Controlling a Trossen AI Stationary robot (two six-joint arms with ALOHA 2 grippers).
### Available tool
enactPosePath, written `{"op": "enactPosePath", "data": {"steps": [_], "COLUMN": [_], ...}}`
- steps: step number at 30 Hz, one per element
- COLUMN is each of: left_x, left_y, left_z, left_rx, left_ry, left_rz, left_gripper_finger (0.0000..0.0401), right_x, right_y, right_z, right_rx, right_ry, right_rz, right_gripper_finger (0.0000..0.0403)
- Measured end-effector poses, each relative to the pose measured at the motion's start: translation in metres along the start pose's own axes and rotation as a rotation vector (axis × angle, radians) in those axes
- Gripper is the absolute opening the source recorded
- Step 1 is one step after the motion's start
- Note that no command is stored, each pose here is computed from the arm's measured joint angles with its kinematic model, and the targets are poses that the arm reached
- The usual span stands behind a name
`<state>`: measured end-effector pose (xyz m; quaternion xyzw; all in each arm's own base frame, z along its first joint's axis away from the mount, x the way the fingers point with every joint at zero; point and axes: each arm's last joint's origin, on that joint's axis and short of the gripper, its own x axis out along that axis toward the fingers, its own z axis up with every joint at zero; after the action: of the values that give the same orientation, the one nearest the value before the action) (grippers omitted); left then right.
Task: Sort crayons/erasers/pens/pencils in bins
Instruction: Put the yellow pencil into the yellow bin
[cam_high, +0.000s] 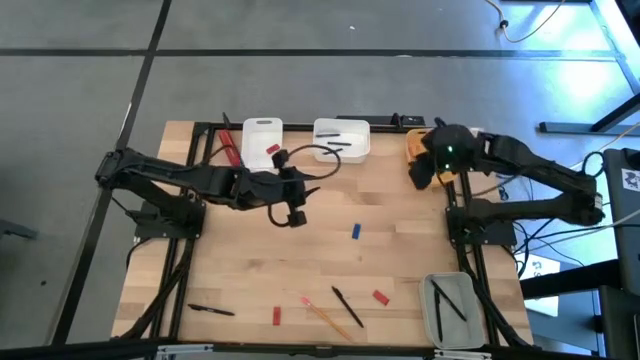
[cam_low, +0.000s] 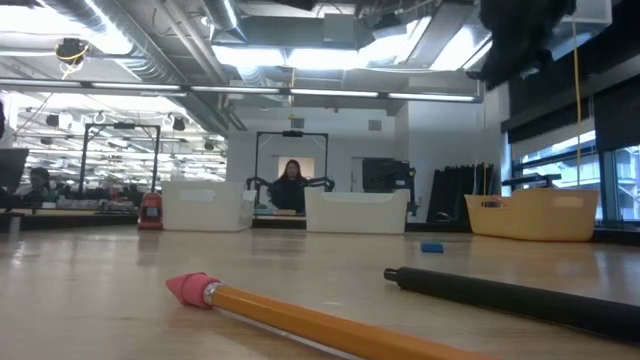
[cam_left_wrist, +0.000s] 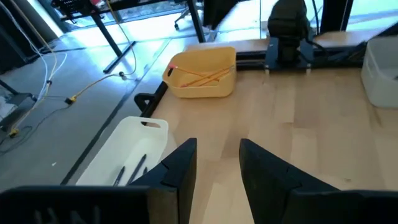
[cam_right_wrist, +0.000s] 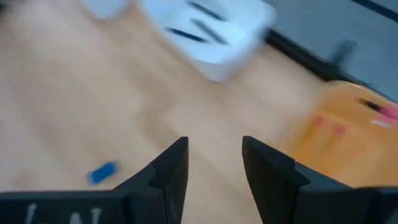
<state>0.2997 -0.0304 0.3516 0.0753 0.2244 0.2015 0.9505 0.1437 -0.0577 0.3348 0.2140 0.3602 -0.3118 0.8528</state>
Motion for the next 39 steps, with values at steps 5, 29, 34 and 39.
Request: {"op": "enactPosePath", "data": {"steps": [5,29,34,39], "left_x": [-0.020,-0.042,-0.041,-0.039], "left_y": [0.012,0.020,0.023,0.024], "left_z": [-0.001,-0.008,-0.008,-0.007], "left_rx": [-0.085,-0.219,-0.227,-0.235], "left_ry": [0.026,0.110,0.108,0.101], "left_rz": [-0.011,-0.082,-0.072,-0.067], "left_gripper_finger": [0.0112,0.0112,0.0112,0.0112], "right_x": [-0.006,0.022,0.048,0.079], "right_y": [0.035,-0.006,-0.026,-0.053], "right_z": [-0.003,0.001,0.011,0.019], "right_rx": [-0.116,0.080,0.134,0.196], "right_ry": [-0.073,0.078,0.217,0.335], "right_rz": [0.190,-0.249,-0.241,-0.326], "right_gripper_finger": [0.0152,0.0152,0.0152,0.0152]}}
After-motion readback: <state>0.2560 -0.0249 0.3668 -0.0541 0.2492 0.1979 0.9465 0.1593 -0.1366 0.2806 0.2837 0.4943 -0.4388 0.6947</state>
